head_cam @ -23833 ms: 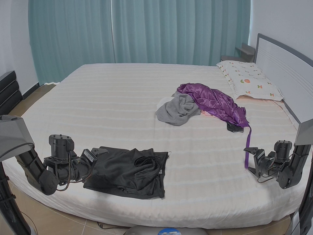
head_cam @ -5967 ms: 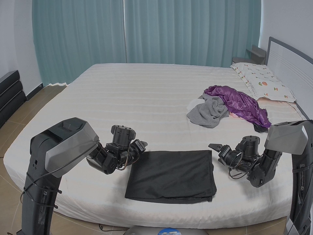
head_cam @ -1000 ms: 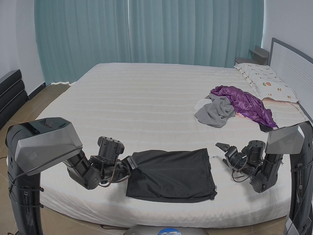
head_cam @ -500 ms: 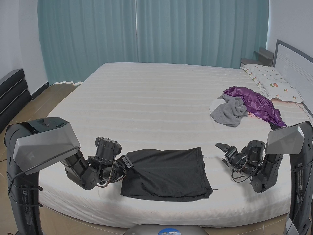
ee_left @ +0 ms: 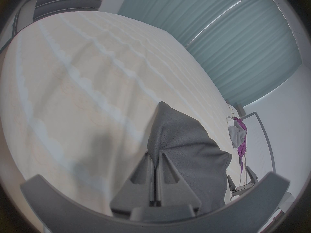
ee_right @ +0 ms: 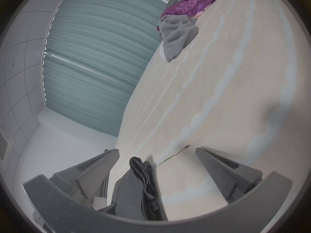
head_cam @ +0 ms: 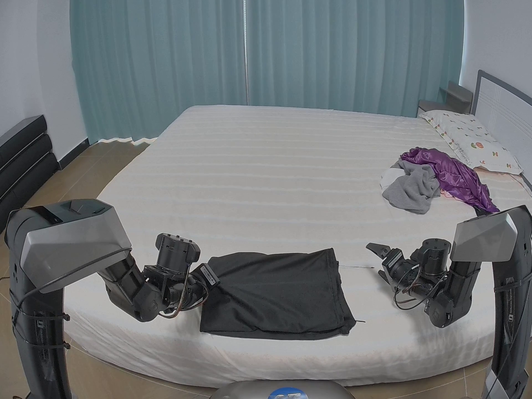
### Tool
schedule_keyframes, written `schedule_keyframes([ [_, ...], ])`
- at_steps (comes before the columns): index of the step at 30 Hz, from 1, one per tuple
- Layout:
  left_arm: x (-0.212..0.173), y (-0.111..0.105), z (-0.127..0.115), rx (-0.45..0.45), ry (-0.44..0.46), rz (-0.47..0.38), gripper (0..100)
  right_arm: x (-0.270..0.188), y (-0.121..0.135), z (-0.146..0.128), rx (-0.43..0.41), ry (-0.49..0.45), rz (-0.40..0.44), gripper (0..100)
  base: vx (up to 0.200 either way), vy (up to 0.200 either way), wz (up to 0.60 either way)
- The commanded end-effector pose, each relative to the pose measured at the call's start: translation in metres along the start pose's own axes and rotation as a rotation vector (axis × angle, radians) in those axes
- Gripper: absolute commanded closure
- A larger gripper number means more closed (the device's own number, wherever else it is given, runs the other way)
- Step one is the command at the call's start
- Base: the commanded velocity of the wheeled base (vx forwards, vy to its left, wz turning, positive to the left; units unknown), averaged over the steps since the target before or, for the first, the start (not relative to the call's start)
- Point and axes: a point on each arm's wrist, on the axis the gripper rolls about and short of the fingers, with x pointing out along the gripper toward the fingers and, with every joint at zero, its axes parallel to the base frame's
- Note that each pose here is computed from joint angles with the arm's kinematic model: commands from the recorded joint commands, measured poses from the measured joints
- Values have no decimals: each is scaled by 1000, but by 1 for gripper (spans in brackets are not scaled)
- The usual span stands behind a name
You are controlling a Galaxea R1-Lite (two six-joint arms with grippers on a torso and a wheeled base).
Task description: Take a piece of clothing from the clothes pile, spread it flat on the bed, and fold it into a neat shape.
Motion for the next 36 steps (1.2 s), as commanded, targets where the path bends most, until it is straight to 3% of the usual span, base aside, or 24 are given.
schedule_keyframes([
  [1,-2,2,-1,-1,3,6,100,0,0,0,0,1,0,0,0,200,0],
  [5,-2,1,1,-3,-4,3,100,0,0,0,0,1,0,0,0,200,0],
  [22,0,-2,4,-34,-18,-34,100,1,0,-3,-3,8,-3,0,0,0,0],
  [23,0,-3,4,-39,-21,-38,0,1,-1,-3,-3,8,-4,0,0,0,0],
  [36,-5,4,22,-149,-79,-68,0,-1,-1,-4,-4,12,-8,0,0,0,0],
])
